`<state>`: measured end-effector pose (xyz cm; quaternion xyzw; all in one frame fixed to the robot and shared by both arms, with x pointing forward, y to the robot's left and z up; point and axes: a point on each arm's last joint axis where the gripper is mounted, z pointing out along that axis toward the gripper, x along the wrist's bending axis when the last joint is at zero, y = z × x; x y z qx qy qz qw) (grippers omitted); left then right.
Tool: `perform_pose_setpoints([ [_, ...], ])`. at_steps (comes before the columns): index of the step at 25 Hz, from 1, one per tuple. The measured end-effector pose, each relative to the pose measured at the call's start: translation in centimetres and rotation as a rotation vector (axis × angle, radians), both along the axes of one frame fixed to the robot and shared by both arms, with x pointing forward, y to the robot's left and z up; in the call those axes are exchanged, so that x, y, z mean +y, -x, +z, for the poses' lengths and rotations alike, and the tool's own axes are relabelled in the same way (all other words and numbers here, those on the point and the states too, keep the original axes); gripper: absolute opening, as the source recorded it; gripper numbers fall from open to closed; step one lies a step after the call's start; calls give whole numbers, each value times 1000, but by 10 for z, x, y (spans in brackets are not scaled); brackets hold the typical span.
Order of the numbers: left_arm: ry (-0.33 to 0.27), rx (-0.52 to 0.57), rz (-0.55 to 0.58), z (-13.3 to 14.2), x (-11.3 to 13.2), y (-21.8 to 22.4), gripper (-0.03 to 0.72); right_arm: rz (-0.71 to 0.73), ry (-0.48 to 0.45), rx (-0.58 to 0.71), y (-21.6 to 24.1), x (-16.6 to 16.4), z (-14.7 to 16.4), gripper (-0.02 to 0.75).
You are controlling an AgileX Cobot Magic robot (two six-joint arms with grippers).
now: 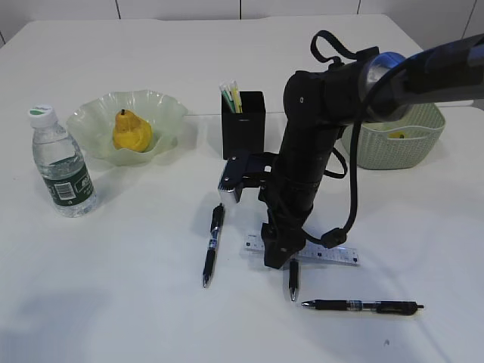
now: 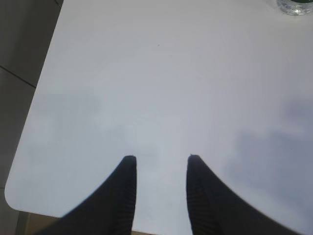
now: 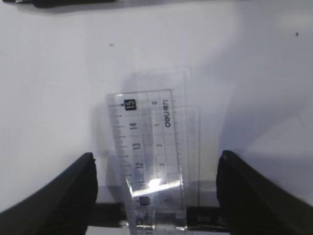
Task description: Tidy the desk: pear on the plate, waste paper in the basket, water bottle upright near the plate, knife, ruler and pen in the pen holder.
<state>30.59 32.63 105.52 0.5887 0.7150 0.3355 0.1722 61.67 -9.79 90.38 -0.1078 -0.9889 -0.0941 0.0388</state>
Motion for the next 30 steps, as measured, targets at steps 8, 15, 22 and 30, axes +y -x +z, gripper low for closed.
perform_pose_setpoints([
  [8,0,0,0,0,0,0,238,1,3,3,0,0,-2,589],
  [15,0,0,0,0,0,0,238,2,7,7,0,0,-5,588],
  [22,0,0,0,0,0,0,238,4,11,-4,-1,-1,-5,531],
  [30,0,0,0,0,0,0,238,28,46,-25,-3,-4,-6,302],
])
